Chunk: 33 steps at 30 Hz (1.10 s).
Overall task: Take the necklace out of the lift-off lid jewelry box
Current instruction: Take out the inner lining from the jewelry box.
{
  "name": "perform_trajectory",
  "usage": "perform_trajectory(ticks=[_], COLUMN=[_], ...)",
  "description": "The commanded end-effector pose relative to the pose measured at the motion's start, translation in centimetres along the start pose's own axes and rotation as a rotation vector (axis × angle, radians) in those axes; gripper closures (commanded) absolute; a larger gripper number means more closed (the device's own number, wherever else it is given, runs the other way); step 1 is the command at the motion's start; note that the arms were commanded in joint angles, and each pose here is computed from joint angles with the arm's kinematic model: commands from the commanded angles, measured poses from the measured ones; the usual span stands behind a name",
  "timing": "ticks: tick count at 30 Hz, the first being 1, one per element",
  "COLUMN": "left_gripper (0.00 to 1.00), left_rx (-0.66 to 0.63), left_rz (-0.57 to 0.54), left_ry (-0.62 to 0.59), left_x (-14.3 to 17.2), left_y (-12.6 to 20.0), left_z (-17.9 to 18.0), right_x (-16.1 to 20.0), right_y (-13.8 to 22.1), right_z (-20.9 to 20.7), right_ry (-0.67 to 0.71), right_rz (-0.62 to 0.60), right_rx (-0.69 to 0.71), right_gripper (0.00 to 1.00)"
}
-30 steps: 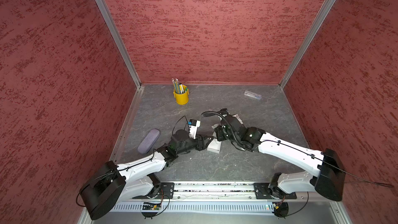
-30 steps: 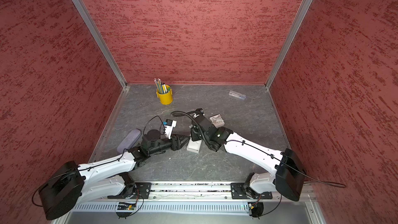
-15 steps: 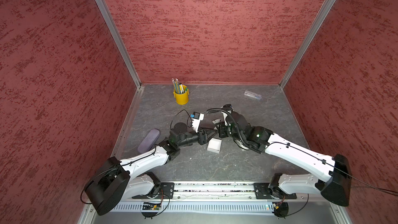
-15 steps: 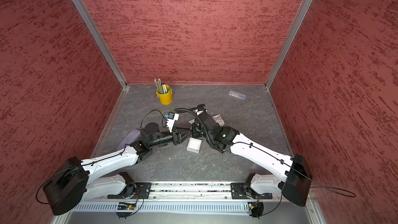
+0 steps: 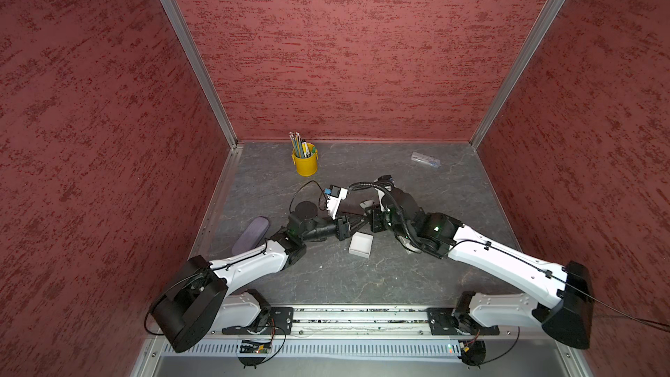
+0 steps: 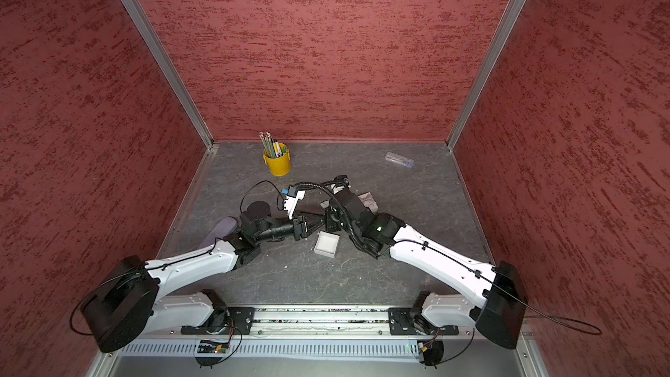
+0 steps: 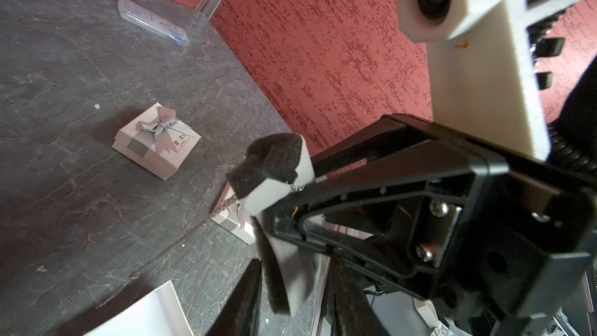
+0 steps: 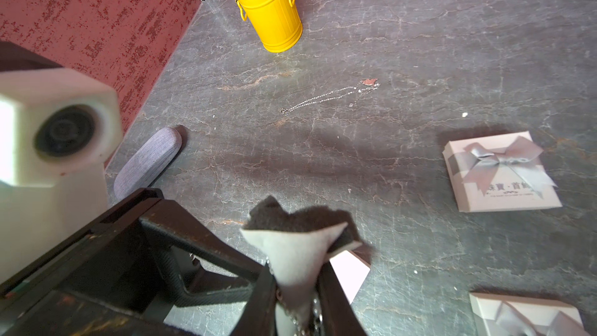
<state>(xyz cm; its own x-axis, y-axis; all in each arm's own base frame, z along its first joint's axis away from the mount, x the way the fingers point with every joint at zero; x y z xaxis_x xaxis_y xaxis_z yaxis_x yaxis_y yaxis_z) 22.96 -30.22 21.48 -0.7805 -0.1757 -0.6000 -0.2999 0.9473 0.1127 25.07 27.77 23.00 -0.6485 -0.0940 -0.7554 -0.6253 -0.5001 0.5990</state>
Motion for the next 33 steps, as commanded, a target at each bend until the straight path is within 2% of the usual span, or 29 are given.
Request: perform_trajectory(ticks=[1, 7, 12, 15, 17, 19, 23, 30, 33], left_gripper=[0.64, 0.65, 0.71, 0.80, 0.91, 1.00, 1.00, 1.00, 1.00], left_rx=[0.028, 0.027, 0.040, 0.048, 0.052, 0.041, -0.040, -0.166, -0.224], left_rz=[-0.009, -0.006, 0.007, 0.012, 0.016, 0.020, 0.056, 0.041, 0.034], left_ry=[-0.019, -0.016, -0.013, -0.014, -0.019, -0.034, -0.095, -0.289, -0.364], left_x=[-0.6, -0.6, -0.5, -0.5, -0.6, -0.8, -0.9, -1.8, -2.1], left_y=[-0.2, -0.3, -0.5, -0.6, -0.7, -0.7, -0.4, 0.8, 1.3], left_z=[-0.6, -0.5, -0.5, -0.6, -0.8, -0.9, -0.5, -0.7, -0.7], right_x=[-2.2, -2.2, -2.4, -2.5, -2.6, -2.8, -3.3, -4.3, -4.5], right_y=[1.4, 1.4, 1.4, 1.5, 1.5, 1.7, 2.5, 4.3, 5.0], right_z=[0.8, 0.8, 1.1, 1.3, 1.4, 1.5, 1.7, 2.4, 2.4], right_ry=[-0.014, -0.013, -0.019, -0.021, -0.021, -0.025, -0.032, -0.032, -0.024], right_rz=[-0.068, -0.066, -0.067, -0.069, -0.073, -0.087, -0.138, -0.216, -0.243], right_rx=[-0.024, -0.026, -0.037, -0.048, -0.059, -0.069, -0.099, -0.176, -0.189], right_gripper=[0.78, 0.78, 0.78, 0.78, 0.76, 0.69, 0.52, 0.38, 0.35])
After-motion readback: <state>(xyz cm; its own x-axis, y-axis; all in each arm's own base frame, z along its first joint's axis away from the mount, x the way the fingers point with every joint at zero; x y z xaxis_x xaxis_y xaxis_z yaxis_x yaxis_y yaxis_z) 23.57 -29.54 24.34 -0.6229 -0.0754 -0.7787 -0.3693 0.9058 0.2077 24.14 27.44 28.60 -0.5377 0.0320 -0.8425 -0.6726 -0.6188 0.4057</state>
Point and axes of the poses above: each gripper's point midway between its finger pads, its own y axis back along the fingers, its own z axis along the line the jaws close on, x = y × z, the point moved 1 cm from there along y, back along the fingers, and after that the axes turned 7 degrees about y, right-handed, at the moved point
